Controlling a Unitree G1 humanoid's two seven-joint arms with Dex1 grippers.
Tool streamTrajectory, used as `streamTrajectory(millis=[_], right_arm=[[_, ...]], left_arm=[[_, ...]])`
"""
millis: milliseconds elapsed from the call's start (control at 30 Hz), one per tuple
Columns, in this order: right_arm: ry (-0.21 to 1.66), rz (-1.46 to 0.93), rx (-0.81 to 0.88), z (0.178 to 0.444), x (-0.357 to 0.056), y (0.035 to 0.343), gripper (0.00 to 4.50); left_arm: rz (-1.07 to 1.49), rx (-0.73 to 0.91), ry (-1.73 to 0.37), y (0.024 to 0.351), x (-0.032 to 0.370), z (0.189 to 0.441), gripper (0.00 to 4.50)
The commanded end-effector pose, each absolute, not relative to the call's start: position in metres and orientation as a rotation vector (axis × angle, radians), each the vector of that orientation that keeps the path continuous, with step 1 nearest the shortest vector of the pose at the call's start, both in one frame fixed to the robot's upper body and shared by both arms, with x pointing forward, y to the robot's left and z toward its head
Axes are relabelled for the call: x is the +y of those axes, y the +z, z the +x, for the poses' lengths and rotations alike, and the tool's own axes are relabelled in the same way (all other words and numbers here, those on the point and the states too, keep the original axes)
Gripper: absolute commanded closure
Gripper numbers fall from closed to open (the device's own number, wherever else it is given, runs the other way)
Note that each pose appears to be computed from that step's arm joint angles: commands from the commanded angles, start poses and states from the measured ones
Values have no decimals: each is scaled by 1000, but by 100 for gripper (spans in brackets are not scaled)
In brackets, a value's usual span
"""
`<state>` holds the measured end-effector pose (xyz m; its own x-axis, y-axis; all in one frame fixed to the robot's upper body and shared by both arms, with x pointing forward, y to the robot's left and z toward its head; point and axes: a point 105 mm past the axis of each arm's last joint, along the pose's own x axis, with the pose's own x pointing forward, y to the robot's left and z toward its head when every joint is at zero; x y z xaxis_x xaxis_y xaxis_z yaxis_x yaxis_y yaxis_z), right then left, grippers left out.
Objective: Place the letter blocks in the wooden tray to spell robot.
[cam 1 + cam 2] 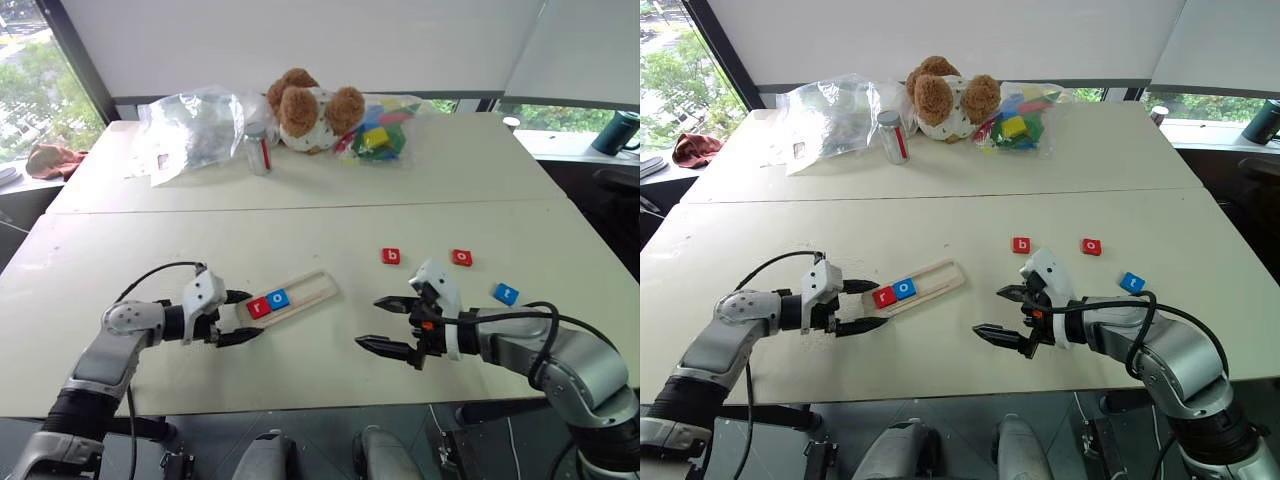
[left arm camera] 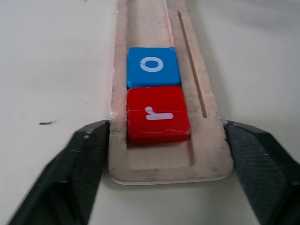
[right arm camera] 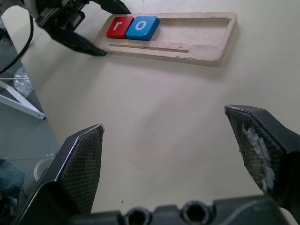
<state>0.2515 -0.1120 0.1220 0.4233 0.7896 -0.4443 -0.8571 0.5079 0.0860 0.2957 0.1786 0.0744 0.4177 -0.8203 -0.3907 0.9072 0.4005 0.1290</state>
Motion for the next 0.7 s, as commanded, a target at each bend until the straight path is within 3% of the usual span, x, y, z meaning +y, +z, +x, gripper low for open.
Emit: streamTrajectory(millis=[33,200,400,533,700], right_arm=[[1030,-186,421,251,-114,134,0],[963,-190,424,256,-129,136,0],[722,-204,411,273,-184,141,0],[534,-204,346,289,-214,149,0],[479,-207,317,287,-213,147,0]], left_arm=[[332,336,-1126,61,176,292,140],[381,289,-1190,74,165,299,140],[474,211,-1391,97,127,314,140],[495,225,-1471,92,110,327,140],[512,225,-1519,85,94,340,140]])
